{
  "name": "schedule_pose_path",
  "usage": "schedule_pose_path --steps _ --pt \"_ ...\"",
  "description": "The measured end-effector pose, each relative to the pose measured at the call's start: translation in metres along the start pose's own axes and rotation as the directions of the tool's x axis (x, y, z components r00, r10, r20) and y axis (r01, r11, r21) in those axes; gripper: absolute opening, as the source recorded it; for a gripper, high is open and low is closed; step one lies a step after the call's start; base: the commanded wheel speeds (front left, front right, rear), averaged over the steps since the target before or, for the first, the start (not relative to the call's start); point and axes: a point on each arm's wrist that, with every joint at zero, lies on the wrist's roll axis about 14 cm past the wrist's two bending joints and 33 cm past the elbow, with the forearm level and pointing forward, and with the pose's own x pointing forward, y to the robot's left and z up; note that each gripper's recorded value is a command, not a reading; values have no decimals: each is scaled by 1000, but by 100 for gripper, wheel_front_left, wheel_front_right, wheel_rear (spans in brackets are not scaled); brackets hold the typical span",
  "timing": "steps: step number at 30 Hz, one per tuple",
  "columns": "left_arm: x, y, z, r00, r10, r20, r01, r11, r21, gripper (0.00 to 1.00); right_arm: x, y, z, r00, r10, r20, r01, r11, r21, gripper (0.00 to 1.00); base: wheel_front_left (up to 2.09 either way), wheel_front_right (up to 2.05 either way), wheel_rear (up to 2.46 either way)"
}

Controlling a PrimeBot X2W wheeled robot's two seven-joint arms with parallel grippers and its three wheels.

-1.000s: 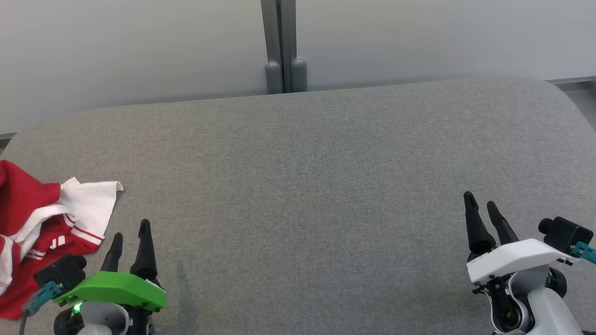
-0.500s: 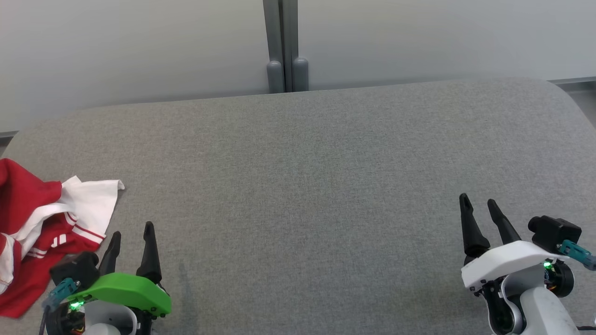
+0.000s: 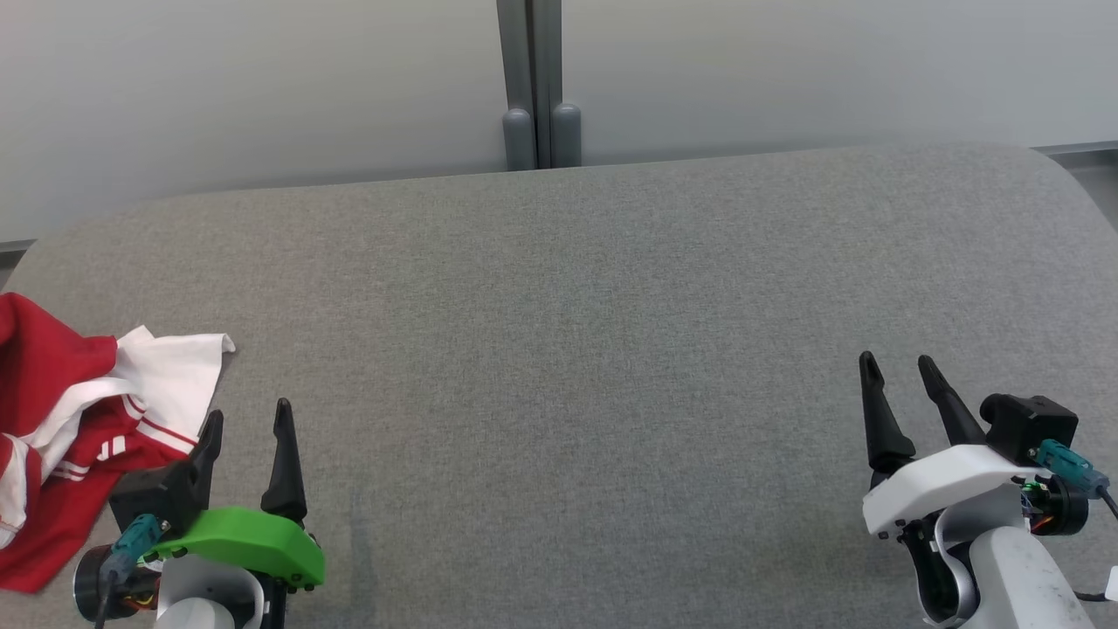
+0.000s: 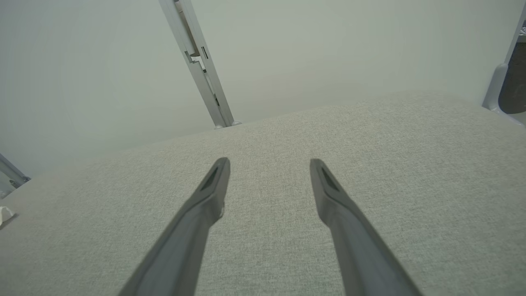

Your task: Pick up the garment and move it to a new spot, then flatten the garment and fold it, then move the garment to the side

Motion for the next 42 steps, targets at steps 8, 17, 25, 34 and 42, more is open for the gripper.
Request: schedule_pose_path --steps 8,17,25,34,42 --pt "-1 1 5 1000 -1 29 0 999 43 100 0 -3 8 1000 -2 28 4 998 -68 100 0 0 0" --pt "-5 -2 2 999 -12 36 10 998 55 100 -6 -3 4 1000 3 26 0 994 -106 100 0 0 0" --pt "-11 -1 2 999 -11 51 7 997 74 100 -10 -2 3 1000 15 26 -10 987 -161 100 0 0 0" --pt "-25 23 -10 998 64 28 -67 992 108 100 -4 16 -7 997 76 -1 -74 970 -230 100 0 0 0" --pt "-58 75 -14 976 218 22 -219 965 146 100 13 67 -30 973 224 -59 -231 938 -258 100 0 0 0"
